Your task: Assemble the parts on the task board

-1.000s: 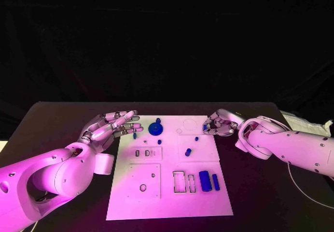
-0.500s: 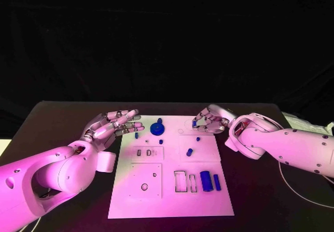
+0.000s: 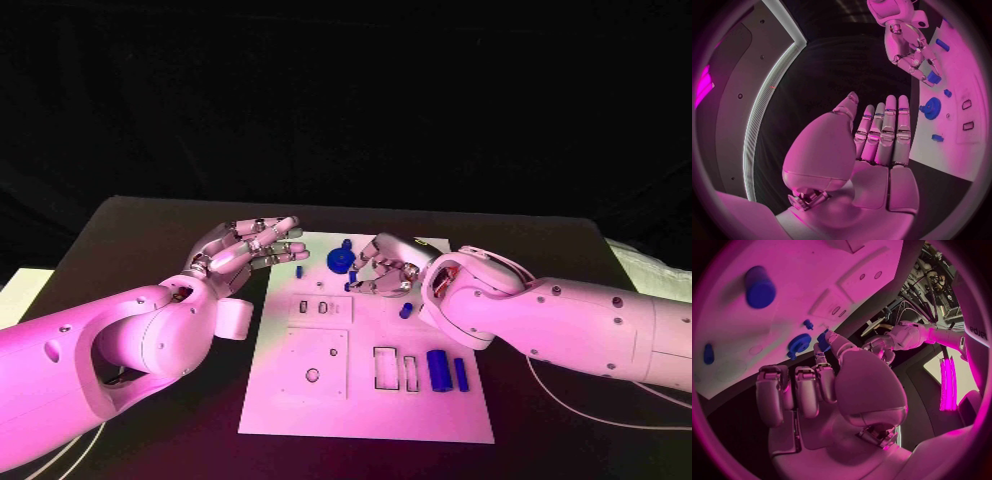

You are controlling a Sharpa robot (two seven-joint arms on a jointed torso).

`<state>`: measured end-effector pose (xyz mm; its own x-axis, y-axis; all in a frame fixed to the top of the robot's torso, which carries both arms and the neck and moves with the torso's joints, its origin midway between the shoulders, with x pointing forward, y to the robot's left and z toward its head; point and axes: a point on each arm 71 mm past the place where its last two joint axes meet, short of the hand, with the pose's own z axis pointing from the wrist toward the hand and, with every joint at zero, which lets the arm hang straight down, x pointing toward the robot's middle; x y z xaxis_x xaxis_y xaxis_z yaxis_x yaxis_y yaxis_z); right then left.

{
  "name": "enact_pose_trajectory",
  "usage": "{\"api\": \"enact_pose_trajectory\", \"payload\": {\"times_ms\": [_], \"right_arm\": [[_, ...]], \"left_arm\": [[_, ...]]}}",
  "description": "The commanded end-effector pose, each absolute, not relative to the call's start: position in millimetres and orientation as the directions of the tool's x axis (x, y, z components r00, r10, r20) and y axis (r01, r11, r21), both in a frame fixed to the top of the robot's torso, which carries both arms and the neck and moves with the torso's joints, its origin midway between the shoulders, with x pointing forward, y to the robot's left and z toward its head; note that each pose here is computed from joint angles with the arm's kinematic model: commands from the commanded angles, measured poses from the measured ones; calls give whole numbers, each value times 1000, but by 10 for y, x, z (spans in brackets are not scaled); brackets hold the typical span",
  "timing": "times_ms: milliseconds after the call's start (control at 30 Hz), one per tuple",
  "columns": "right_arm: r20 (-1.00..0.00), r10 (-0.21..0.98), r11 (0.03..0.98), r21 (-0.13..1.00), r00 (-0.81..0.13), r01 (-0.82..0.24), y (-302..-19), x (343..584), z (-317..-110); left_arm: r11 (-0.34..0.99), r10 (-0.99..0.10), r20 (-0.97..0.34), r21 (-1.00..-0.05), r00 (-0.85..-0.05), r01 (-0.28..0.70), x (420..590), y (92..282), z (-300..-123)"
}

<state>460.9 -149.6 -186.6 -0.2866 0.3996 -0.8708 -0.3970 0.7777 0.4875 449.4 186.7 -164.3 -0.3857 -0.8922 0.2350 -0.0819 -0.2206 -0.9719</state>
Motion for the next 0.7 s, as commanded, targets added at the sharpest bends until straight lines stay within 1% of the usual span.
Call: {"api": "enact_pose_trajectory", "payload": {"times_ms": [33, 333, 700], "right_arm": [[-908, 314, 807, 410, -278, -425, -1364, 4568, -1948], [-914, 268, 800, 387, -304, -458, -1130, 4495, -2089], [-917, 238, 805, 370, -319, -463, -1064, 4471, -2179]], "left_arm": [[-232, -881, 242, -970, -406, -73, 4485, 1843, -1630], [-235, -877, 245, -969, -413, -77, 4472, 1810, -1629], [-236, -874, 248, -968, -417, -81, 4466, 1792, -1631]]}}
